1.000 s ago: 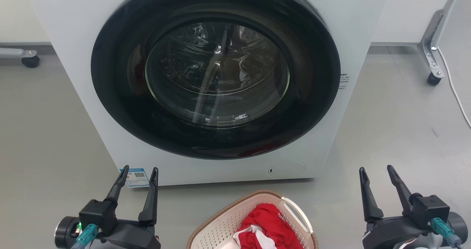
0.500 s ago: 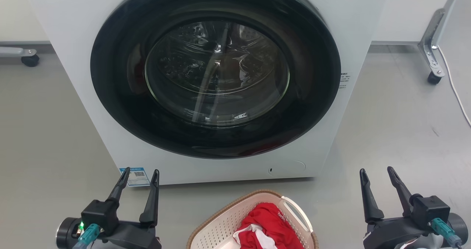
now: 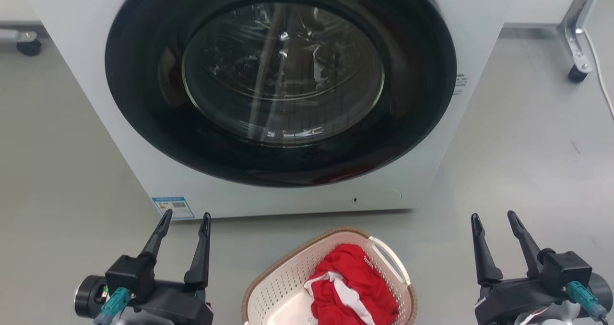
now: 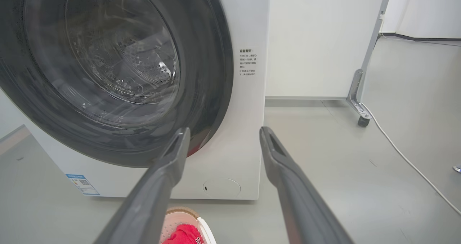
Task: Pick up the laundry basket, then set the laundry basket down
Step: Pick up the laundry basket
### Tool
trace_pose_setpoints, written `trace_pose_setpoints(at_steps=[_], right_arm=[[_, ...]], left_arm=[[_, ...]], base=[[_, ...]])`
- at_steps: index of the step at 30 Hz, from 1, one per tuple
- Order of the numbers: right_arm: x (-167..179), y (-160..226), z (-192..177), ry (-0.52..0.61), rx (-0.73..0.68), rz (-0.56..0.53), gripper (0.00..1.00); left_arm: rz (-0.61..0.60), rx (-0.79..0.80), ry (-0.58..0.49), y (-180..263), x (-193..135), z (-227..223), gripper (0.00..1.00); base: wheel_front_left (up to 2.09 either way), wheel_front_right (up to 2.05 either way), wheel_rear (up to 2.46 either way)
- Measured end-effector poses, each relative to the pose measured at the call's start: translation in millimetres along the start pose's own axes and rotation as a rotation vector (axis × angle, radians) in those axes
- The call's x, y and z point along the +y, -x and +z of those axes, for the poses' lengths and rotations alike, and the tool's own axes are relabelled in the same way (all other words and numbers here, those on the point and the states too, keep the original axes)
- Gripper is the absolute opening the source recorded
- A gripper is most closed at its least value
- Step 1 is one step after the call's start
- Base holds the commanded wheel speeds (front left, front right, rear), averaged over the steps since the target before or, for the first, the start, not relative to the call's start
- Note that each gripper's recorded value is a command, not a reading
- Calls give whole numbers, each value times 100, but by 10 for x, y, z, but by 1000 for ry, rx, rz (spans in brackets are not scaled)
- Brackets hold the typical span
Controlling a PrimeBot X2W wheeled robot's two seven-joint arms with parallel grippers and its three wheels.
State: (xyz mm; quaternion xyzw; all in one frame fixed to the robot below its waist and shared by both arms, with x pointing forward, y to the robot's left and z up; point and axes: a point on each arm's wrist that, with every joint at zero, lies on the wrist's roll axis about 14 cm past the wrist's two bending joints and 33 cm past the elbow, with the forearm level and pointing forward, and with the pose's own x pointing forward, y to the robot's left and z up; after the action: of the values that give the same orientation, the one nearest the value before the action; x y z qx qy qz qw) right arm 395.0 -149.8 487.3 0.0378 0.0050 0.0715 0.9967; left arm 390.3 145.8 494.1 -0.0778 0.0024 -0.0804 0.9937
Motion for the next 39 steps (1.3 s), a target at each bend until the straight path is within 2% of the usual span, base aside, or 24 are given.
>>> trace_pose_setpoints(at_steps=[14, 24, 32, 39], right_arm=[[-6, -380, -323, -28, 69, 6, 100], [-13, -638, -680, -49, 134, 3, 100], [-46, -852, -955, -58, 172, -3, 100], [-115, -996, -1238, -62, 213, -16, 100]], left_arm=[[5, 118, 45, -304, 58, -422, 100], [5, 303, 106, -424, 88, -1045, 100], [0, 535, 213, -330, 43, -1729, 100], [22, 756, 372, -127, -68, -2324, 100]], base=[[0, 0, 0], [0, 0, 0], [0, 0, 0], [0, 0, 0]])
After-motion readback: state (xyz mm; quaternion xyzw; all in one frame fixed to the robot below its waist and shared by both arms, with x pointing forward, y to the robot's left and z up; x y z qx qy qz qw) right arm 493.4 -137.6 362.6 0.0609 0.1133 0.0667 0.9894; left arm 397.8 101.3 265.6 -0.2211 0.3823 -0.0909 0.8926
